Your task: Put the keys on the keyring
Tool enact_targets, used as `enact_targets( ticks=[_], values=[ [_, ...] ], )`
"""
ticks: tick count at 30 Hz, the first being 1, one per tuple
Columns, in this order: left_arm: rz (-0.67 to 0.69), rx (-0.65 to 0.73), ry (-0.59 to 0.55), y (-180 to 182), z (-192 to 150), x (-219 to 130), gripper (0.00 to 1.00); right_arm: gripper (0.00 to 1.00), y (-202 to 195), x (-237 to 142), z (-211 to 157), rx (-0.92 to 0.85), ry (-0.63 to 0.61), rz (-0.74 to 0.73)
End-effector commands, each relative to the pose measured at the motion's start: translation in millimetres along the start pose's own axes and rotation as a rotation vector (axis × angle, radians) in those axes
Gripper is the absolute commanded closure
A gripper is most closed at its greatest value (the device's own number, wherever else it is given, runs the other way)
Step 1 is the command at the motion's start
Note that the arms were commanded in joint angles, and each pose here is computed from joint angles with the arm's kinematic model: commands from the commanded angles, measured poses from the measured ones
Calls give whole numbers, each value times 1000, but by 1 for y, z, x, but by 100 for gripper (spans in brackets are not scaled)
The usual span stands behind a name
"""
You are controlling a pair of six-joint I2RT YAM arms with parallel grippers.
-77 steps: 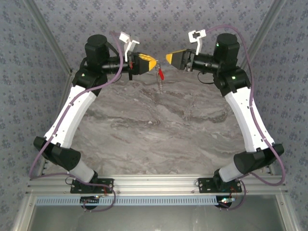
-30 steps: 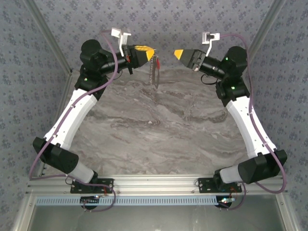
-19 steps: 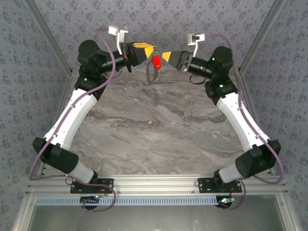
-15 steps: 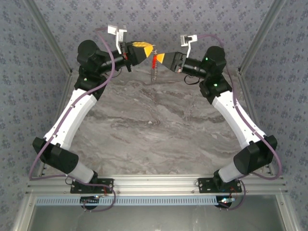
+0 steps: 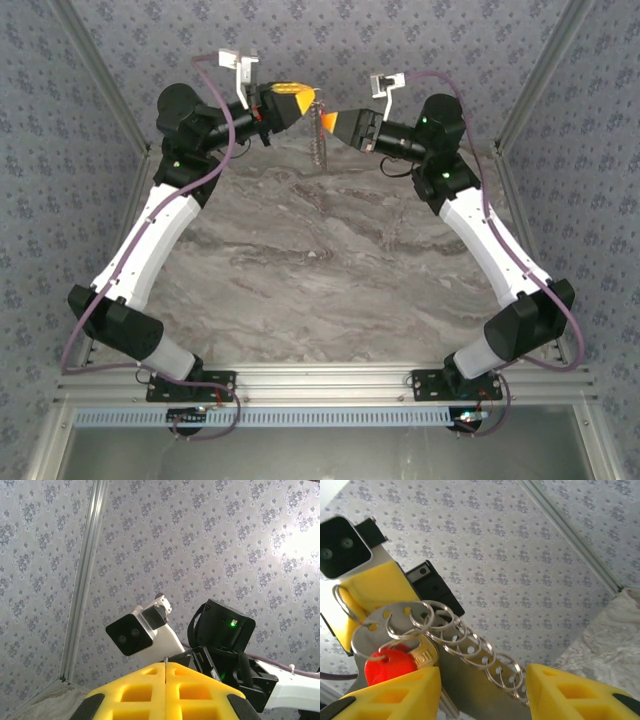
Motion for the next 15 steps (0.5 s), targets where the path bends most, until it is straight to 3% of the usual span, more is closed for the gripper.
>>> enact_targets(
  ticks=[1,15],
  values=[
    [-11,42,-53,-3,14,-1,100,48,18,-15,2,-94,-31,-52],
    [-19,30,-52,-2,13,0,100,46,28,-14,-2,-170,-55,-127]
  ],
)
Point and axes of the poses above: each hand's point on the last joint's axis, 136 mm out from that joint toward the fingers, its own x axis out along the fingers, its own y axis along the line the jaws close on, z = x × y, the point moved 5 cm from there along -x, back along the fingers, and after that the axes turned 6 degrees about x, right-handed, at the moved point
